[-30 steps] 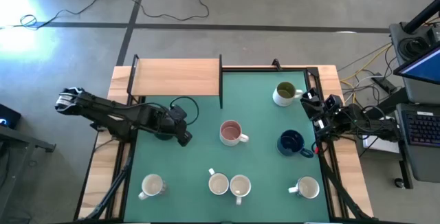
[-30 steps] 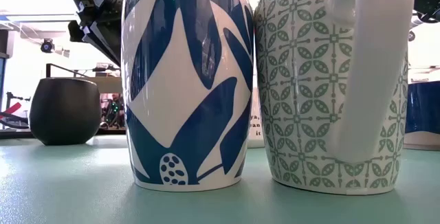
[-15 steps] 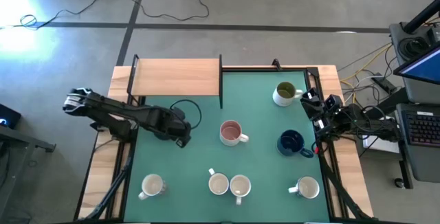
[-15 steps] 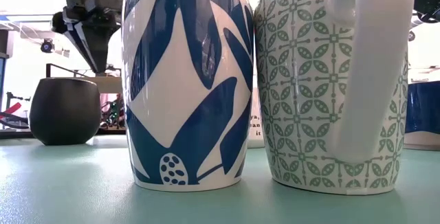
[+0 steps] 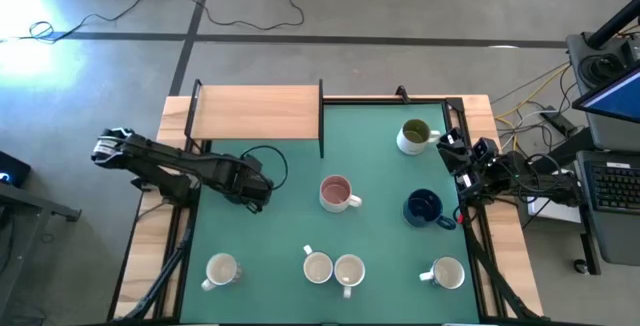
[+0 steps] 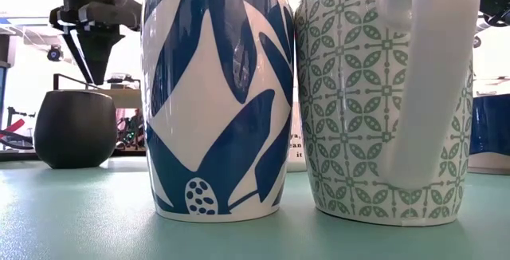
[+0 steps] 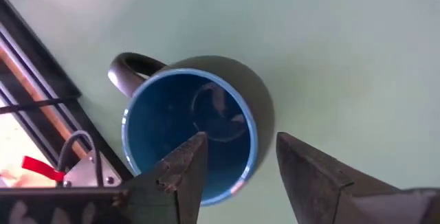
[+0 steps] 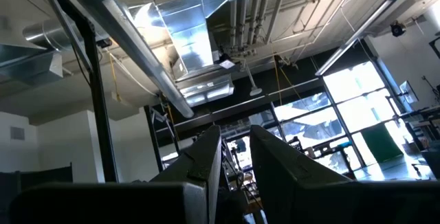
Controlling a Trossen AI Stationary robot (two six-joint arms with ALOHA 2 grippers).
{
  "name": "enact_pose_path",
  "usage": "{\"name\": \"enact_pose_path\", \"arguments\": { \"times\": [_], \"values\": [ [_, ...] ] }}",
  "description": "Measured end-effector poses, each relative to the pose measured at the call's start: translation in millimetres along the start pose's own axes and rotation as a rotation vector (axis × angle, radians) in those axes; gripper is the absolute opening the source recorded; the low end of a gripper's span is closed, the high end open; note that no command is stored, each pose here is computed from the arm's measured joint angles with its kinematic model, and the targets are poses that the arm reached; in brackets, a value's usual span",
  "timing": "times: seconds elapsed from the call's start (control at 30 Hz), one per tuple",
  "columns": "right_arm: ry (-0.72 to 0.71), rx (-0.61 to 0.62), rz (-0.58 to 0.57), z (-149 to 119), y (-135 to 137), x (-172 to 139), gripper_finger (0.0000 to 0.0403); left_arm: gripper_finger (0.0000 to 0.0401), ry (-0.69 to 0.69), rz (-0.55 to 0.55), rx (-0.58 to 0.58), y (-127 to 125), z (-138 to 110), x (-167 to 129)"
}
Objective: Place coffee mugs
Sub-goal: Put the black blue mug on the shelf
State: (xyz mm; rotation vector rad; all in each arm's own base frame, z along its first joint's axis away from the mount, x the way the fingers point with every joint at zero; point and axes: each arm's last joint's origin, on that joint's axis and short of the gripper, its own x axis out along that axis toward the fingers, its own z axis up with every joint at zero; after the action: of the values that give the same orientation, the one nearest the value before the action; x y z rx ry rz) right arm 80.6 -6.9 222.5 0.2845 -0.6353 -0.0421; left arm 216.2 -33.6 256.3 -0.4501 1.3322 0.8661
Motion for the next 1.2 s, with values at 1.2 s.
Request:
{"name": "enact_pose_path", "arguments": {
  "times": [1.2],
  "values": [
    [-0.001,0.000,0.000,0,0,0,0.0068,0.0012,0.055,-0.073,0.164,-8,-12,46]
  ]
}}
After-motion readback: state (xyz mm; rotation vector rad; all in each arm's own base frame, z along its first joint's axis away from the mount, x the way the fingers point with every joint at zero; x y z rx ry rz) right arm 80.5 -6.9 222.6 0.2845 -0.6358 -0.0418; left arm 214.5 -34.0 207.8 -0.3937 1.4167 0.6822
